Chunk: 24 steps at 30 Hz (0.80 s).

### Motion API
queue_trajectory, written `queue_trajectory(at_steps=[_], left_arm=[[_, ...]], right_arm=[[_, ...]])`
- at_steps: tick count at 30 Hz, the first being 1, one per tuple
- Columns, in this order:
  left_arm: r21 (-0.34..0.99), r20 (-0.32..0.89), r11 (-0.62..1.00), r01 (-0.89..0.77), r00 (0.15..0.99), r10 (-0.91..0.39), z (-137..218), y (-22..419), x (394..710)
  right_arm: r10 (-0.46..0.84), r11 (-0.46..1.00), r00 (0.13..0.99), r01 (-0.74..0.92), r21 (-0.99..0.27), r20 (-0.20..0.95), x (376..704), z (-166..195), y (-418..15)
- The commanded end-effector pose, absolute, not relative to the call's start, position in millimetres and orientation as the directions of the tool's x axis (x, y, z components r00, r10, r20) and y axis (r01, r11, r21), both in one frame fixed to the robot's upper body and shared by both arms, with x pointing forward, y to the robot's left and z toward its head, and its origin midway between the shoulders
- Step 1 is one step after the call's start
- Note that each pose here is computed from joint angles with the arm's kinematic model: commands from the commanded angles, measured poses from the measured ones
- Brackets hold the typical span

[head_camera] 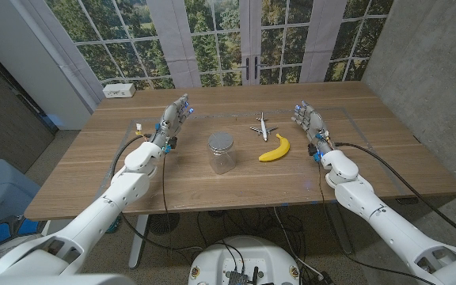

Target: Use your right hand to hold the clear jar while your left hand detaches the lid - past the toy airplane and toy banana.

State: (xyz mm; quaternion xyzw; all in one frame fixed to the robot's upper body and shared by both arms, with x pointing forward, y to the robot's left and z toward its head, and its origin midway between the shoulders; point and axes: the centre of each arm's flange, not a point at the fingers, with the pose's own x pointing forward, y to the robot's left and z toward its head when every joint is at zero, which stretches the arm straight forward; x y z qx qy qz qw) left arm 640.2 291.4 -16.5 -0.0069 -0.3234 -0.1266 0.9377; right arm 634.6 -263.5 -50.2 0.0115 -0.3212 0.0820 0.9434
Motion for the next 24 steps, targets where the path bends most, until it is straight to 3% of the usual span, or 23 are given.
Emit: queue_trajectory(at_steps=[1,24], left_arm=[[0.064,0.608,0.968,0.244,0.759,-0.231,-23,295,634],[0.062,0.616,0.966,0.252,0.752,-0.236,-26,301,630]], right_arm=[[0.156,0.986,0.772,-0.156,-0.054,0.616,615,-59,-249],[0.199,0.979,0.759,-0.188,-0.083,0.621,589,-72,-215]])
